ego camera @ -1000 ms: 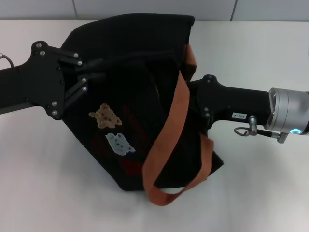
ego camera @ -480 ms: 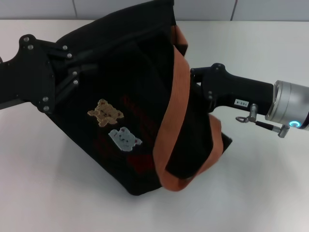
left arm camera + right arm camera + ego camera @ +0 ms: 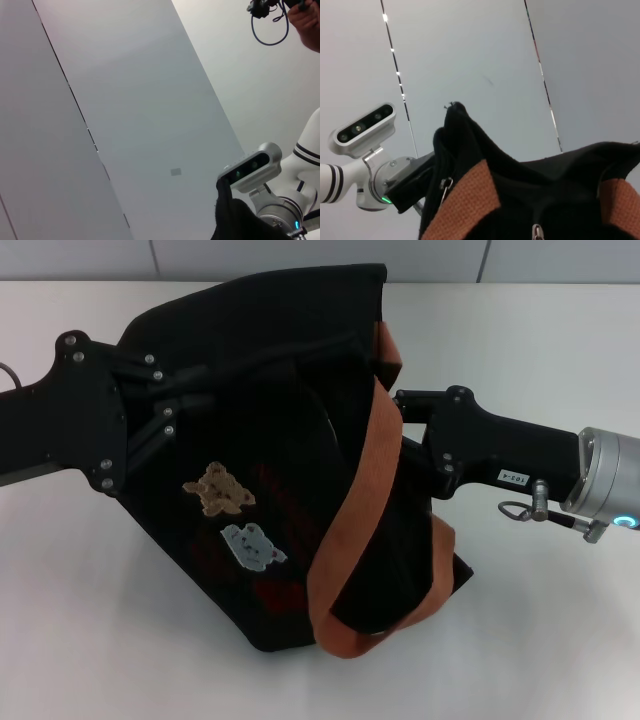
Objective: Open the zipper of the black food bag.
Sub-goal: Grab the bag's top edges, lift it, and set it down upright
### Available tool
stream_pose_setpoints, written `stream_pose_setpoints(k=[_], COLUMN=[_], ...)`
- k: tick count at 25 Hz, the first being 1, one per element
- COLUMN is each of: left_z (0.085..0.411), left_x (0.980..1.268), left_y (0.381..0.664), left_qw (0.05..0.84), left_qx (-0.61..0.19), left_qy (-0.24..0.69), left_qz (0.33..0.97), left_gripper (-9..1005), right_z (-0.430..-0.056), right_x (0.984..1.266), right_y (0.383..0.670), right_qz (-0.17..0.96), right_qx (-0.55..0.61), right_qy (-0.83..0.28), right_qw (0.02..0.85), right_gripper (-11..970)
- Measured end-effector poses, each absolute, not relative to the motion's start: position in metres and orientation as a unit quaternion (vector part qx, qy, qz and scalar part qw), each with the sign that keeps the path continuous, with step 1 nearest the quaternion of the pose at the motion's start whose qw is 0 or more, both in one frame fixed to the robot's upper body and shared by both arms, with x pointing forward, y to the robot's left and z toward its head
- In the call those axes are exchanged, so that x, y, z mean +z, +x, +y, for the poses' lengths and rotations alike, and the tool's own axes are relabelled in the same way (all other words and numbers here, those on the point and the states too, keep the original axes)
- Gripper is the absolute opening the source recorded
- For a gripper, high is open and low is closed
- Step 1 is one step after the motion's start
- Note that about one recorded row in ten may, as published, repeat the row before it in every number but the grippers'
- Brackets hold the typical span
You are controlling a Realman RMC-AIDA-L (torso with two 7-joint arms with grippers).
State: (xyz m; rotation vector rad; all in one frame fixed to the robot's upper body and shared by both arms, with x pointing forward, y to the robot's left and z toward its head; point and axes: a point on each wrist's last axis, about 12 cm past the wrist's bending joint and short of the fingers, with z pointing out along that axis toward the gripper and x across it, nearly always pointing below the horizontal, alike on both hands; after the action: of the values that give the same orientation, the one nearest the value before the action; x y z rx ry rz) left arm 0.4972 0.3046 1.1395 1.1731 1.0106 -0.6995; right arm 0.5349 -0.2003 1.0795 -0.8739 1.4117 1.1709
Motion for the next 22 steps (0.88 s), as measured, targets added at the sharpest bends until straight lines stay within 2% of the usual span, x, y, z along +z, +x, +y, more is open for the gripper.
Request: stream_pose_setpoints(k=[11, 22], left_z=[0.2989, 0.2948], left_x=[1.1339, 1.1332], left_y=[0.4972, 0.4979], left_qw=[0.654, 0.648], left_qx=[-0.32, -0.328], left_qy=[0.52, 0.526], left_qz=[0.447, 0.443], left_gripper=[82, 82], right_z=[-0.1979, -0.194], right_x=[1.0816, 1.0757], right_y=[0.5284, 0.53], right_qz=[0.569, 0.588], right_qx=[0.506, 0.504], right_qy=[-0.374, -0.371], right_qw=[0.529, 0.512], right_gripper=[352, 355])
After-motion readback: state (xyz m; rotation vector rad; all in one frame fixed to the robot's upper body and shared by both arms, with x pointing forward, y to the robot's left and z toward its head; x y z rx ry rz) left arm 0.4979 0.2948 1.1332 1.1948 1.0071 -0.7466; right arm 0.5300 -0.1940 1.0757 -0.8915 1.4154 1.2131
